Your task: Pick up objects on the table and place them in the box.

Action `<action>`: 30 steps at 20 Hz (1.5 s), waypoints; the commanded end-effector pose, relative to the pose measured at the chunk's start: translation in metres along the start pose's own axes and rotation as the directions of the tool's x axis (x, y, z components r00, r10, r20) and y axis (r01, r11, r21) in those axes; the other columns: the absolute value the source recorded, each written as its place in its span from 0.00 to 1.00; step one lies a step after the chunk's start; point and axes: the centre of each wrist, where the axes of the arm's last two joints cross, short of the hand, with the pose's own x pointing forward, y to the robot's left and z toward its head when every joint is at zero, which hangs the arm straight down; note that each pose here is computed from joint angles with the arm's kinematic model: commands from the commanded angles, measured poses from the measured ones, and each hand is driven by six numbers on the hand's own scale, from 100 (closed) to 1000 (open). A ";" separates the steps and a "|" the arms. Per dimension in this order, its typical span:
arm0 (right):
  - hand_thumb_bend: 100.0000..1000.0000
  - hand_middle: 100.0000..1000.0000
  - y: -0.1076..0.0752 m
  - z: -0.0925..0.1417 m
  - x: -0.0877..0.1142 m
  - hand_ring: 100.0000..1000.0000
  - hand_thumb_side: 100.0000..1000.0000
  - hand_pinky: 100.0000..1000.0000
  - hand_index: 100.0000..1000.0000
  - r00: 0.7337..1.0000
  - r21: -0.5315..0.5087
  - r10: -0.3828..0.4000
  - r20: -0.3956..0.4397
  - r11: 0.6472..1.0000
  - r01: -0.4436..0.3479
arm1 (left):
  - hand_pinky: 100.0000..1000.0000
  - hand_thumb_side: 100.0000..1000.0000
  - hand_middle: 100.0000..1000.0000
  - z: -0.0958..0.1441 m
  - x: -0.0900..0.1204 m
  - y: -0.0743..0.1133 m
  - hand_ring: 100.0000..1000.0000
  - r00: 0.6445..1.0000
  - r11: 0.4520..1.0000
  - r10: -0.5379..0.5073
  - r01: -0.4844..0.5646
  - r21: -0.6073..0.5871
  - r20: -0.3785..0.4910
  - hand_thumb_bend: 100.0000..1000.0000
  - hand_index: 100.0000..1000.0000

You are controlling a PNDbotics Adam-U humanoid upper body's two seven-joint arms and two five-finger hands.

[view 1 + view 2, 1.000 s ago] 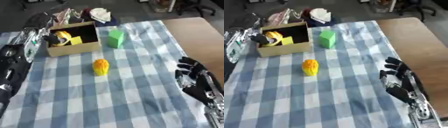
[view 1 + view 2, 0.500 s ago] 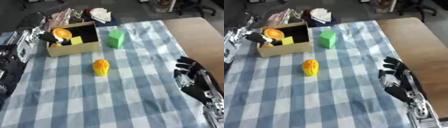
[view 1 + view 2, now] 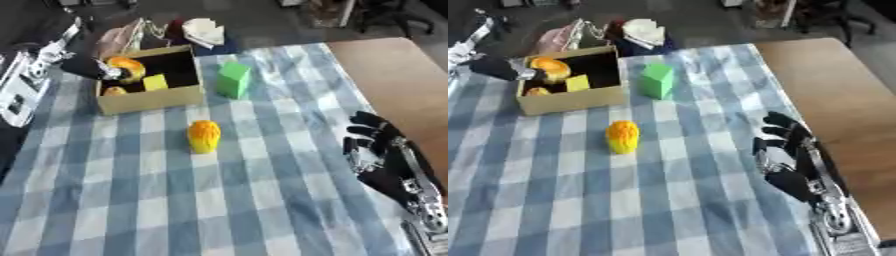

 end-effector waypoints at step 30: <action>0.35 0.89 -0.097 -0.171 0.039 0.88 0.28 0.79 0.95 0.783 0.268 0.614 0.096 0.742 -0.615 | 0.63 0.43 0.56 0.125 0.041 -0.052 0.57 0.683 0.675 0.719 -0.730 0.108 0.127 0.69 0.78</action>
